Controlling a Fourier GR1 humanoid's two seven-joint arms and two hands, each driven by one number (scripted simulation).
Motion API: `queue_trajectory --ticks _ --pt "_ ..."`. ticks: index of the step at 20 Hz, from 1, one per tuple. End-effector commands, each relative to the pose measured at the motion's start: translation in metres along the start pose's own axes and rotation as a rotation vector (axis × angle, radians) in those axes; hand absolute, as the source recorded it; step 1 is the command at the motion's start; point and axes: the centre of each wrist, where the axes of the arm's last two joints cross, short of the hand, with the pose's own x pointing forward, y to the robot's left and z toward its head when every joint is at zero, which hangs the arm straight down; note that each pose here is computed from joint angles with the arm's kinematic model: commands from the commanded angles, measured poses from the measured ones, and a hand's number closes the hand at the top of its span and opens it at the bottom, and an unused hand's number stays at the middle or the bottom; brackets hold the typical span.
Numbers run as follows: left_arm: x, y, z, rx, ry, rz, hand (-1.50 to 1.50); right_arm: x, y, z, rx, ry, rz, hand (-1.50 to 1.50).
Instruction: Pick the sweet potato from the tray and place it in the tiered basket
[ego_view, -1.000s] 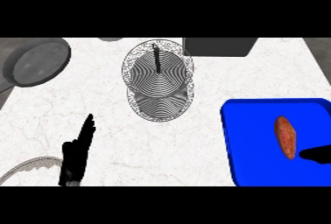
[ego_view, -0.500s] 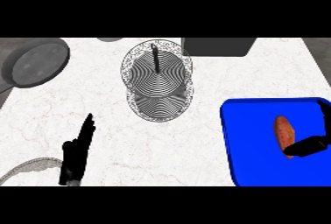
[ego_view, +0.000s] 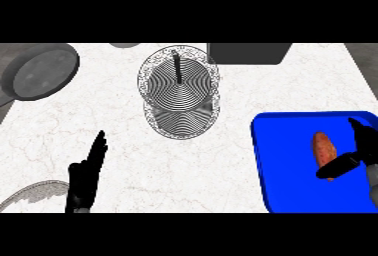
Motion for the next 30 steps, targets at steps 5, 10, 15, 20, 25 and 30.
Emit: queue_trajectory --ticks 5,10,15,20,25,30 --pt "0.006 -0.009 0.0 -0.005 0.011 0.013 0.0 0.013 -0.011 -0.016 0.08 0.097 0.043 -1.5" --pt "-0.01 0.007 -0.005 0.01 -0.003 -0.012 0.0 0.006 -0.009 -0.026 0.096 0.113 0.061 -1.5" --pt "0.005 -0.011 0.003 0.011 0.006 0.003 0.0 0.013 0.015 -0.044 0.14 0.121 0.069 -1.5" --pt "-0.008 0.004 -0.005 0.014 0.001 -0.011 0.0 0.007 0.011 -0.044 0.172 0.156 0.051 -1.5" --pt "-0.007 0.008 0.004 0.008 0.008 -0.005 0.0 -0.007 0.021 -0.061 0.205 0.156 0.034 -1.5" --pt "0.006 -0.002 0.003 -0.005 0.018 0.002 0.0 -0.012 0.062 -0.073 0.198 0.151 0.054 1.5"
